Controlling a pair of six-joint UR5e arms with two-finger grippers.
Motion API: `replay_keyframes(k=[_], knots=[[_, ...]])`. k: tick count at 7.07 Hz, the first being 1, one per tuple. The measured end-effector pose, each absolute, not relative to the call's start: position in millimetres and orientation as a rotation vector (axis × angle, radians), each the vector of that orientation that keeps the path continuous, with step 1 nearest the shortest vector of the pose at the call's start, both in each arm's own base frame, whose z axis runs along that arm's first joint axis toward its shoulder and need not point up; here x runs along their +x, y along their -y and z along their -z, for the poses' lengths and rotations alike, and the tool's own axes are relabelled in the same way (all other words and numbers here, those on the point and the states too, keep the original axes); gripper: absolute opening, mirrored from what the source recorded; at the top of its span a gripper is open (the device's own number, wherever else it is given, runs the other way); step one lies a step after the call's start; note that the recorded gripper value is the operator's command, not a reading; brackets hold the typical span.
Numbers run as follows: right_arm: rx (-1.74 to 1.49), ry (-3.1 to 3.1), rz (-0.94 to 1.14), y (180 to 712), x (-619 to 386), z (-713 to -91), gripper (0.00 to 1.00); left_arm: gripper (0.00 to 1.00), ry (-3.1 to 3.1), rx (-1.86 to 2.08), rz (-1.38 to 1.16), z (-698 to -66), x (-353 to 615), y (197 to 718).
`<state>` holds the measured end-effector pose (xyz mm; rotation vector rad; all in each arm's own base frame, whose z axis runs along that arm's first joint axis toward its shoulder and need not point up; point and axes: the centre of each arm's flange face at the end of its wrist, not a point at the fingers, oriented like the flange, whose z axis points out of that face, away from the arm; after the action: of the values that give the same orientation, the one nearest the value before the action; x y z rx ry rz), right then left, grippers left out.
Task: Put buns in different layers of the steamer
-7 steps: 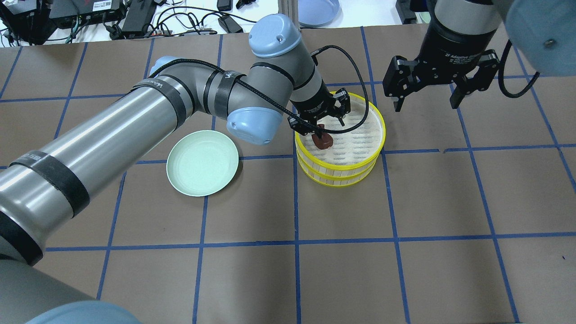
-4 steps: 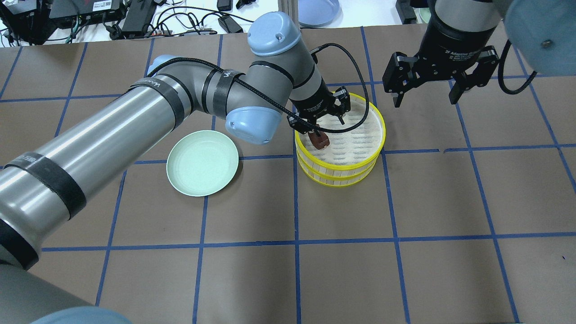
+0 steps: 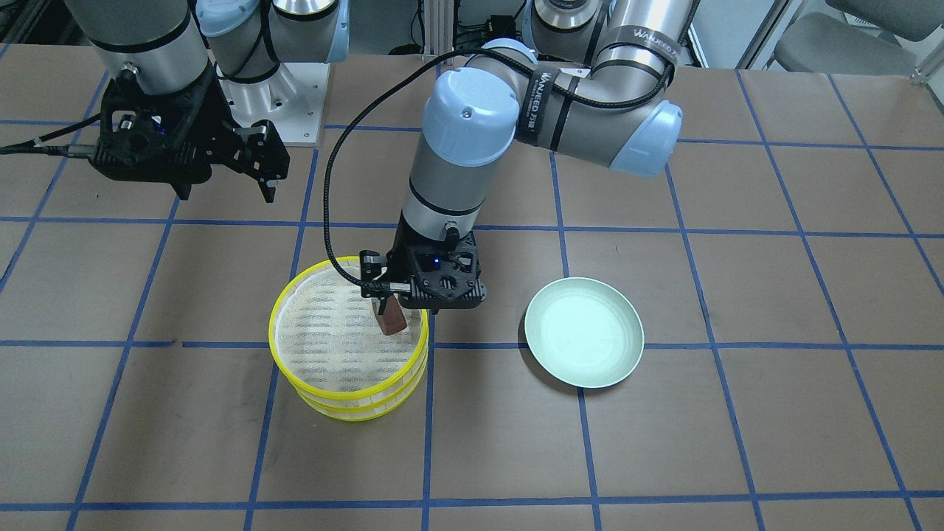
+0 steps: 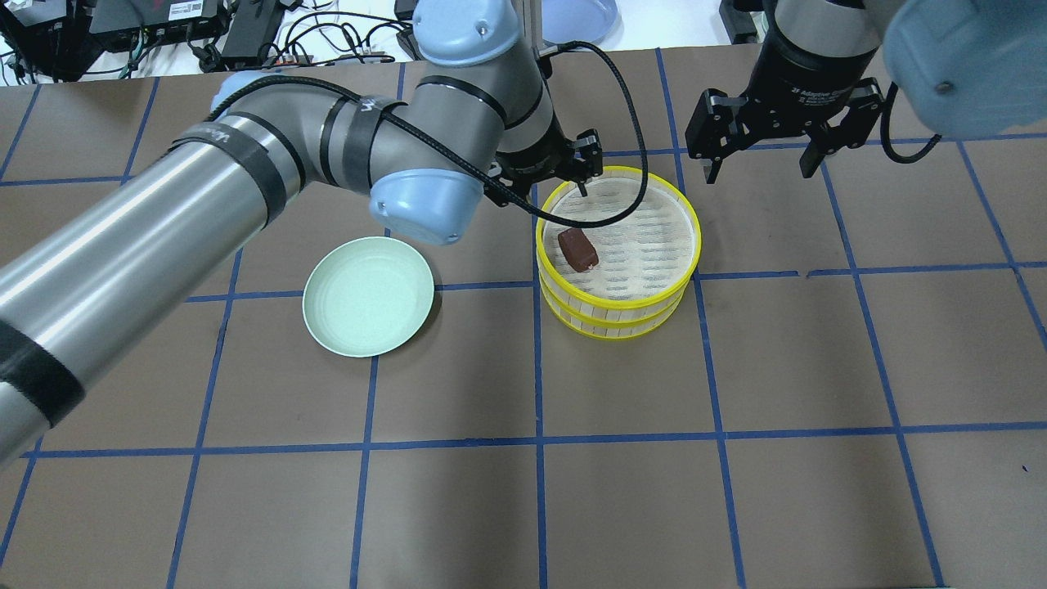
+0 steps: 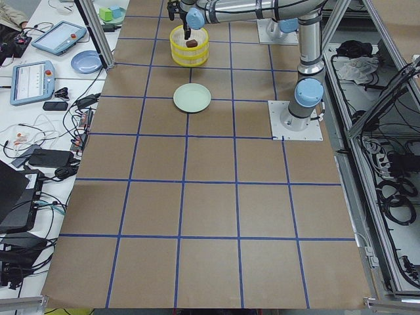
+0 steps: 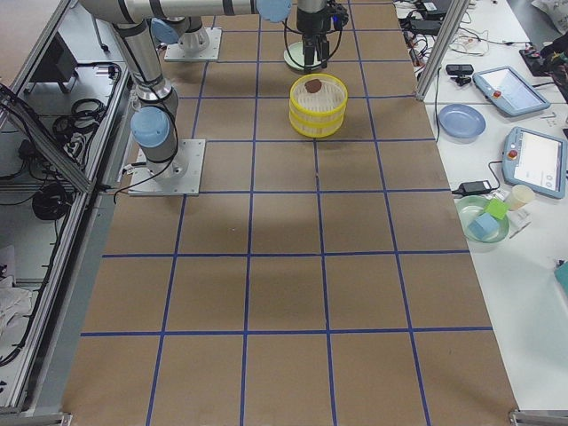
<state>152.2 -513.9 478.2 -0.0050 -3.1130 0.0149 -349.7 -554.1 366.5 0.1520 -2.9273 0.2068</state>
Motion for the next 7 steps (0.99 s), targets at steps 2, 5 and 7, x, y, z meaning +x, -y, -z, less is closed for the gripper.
replay_keyframes(k=[2, 5, 7], knots=[[-0.005, 3.114, -0.027, 547, 155, -426, 1.00, 0.81, 3.003, -0.039, -0.189, -418, -282, 550], [-0.002, 3.115, -0.080, 546, 156, -431, 1.00, 0.83, 3.131, -0.138, -0.109, -487, -193, 512], [0.000, 3.127, -0.110, 522, 160, -469, 1.00, 0.84, 3.172, -0.118, -0.113, -516, -169, 490]])
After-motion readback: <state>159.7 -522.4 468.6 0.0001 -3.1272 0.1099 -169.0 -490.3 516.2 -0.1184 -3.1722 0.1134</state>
